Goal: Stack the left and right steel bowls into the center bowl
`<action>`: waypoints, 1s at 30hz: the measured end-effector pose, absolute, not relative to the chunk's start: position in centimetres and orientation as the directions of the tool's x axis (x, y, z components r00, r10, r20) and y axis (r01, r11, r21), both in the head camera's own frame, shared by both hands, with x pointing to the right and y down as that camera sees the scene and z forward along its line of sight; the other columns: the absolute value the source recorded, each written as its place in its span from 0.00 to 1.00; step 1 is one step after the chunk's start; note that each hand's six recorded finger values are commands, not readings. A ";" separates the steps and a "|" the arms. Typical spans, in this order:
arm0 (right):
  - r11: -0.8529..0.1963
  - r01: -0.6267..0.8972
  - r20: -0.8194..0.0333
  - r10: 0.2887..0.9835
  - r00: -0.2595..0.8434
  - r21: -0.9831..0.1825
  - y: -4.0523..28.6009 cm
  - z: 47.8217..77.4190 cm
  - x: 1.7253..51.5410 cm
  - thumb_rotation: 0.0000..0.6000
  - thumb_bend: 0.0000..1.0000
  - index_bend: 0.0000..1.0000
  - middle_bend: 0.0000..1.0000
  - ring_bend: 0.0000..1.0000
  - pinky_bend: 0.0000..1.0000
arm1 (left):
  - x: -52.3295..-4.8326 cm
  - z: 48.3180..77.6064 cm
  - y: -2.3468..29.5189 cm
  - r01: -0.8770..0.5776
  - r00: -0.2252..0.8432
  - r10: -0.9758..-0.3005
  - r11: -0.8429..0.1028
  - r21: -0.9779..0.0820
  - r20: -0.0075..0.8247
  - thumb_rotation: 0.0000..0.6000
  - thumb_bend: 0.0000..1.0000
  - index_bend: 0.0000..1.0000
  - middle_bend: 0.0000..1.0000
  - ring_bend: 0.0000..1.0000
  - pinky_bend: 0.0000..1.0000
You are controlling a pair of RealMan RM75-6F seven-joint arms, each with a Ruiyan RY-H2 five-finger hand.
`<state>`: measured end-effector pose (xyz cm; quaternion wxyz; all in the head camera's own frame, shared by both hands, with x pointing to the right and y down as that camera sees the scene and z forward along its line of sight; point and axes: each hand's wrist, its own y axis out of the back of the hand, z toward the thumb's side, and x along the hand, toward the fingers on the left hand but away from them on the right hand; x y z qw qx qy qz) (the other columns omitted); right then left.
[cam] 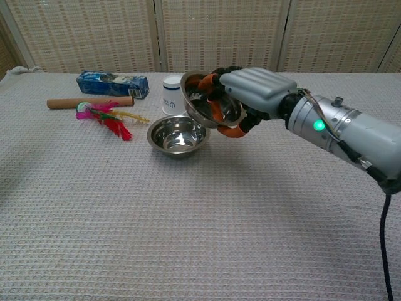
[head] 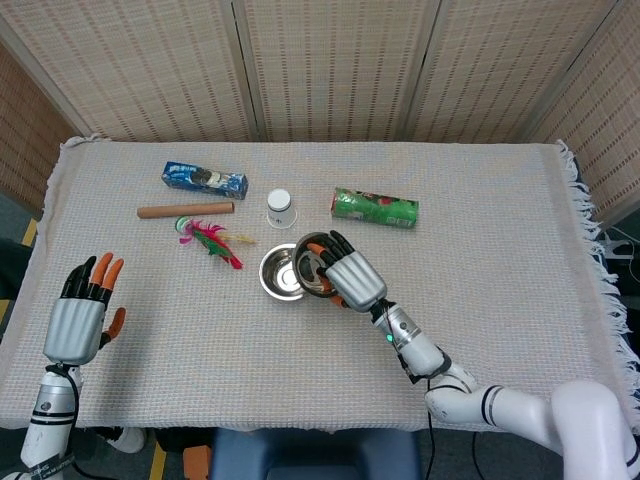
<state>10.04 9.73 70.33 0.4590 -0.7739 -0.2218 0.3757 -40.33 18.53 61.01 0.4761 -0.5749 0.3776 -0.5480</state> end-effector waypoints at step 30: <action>-0.502 -0.047 -0.463 0.752 0.469 -0.864 10.6 67.9 17.7 1.00 0.09 0.00 0.00 0.00 0.00 | -42.4 58.5 21.9 0.067 0.081 -0.921 -0.376 -0.924 0.381 1.00 0.40 0.00 0.00 0.00 0.14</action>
